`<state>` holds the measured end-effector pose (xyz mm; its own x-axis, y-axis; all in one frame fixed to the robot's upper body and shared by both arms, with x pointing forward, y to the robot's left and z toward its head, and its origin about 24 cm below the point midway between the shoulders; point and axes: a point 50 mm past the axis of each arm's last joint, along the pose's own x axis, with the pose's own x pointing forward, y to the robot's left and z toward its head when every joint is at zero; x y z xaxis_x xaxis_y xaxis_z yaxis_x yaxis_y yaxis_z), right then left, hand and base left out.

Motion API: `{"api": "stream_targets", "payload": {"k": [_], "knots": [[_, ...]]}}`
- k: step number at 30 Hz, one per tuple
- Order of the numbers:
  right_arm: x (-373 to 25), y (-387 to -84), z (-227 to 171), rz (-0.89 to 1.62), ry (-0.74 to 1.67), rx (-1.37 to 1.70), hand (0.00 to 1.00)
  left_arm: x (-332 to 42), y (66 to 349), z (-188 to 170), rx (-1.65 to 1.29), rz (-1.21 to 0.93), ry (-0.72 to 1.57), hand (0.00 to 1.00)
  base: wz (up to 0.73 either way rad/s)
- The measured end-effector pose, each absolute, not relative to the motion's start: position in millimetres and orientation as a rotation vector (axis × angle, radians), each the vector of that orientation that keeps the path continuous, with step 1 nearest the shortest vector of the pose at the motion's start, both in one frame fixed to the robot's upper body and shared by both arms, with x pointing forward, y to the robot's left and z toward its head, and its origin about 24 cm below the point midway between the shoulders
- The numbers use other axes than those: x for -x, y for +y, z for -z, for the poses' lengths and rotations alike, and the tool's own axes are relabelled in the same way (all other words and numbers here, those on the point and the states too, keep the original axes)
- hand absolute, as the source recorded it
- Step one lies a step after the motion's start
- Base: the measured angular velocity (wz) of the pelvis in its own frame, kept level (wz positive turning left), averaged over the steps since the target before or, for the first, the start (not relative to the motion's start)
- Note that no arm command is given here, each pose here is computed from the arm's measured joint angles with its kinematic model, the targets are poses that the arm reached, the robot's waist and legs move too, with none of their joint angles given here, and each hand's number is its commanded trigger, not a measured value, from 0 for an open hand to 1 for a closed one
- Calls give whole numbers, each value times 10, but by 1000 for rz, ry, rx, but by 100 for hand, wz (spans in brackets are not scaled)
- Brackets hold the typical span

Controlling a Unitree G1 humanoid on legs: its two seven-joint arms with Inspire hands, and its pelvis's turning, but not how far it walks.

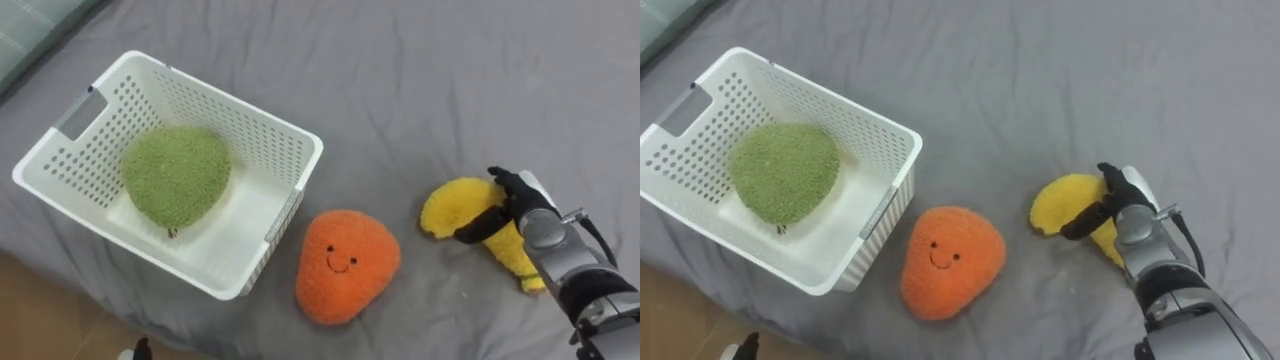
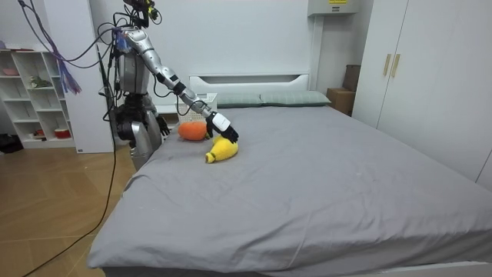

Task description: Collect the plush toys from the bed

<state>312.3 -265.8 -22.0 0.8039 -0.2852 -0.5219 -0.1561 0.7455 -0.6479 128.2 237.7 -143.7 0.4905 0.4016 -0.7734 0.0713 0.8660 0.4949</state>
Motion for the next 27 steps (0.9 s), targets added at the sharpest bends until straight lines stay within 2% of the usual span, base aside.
{"api": "stream_targets", "payload": {"k": [2,3,5,6,13,27], "knots": [[-3119,-2660,223,73,650,750,0,-1299,2376,1429,-507,-213,1037,0,0],[-3120,-2660,223,71,650,757,15,-1306,2375,1426,-507,-214,1030,0,0],[-3127,-2658,216,65,647,777,96,-1314,2374,1422,-508,-215,1025,0,0],[-3126,-2656,218,59,648,795,100,-1317,2374,1421,-509,-215,1024,0,0],[-3120,-2679,213,55,643,903,100,-1332,2364,1418,-520,-201,1019,0,3],[-3061,-2680,285,12,691,891,100,-1375,2335,1414,-502,-175,1015,0,0]]}}
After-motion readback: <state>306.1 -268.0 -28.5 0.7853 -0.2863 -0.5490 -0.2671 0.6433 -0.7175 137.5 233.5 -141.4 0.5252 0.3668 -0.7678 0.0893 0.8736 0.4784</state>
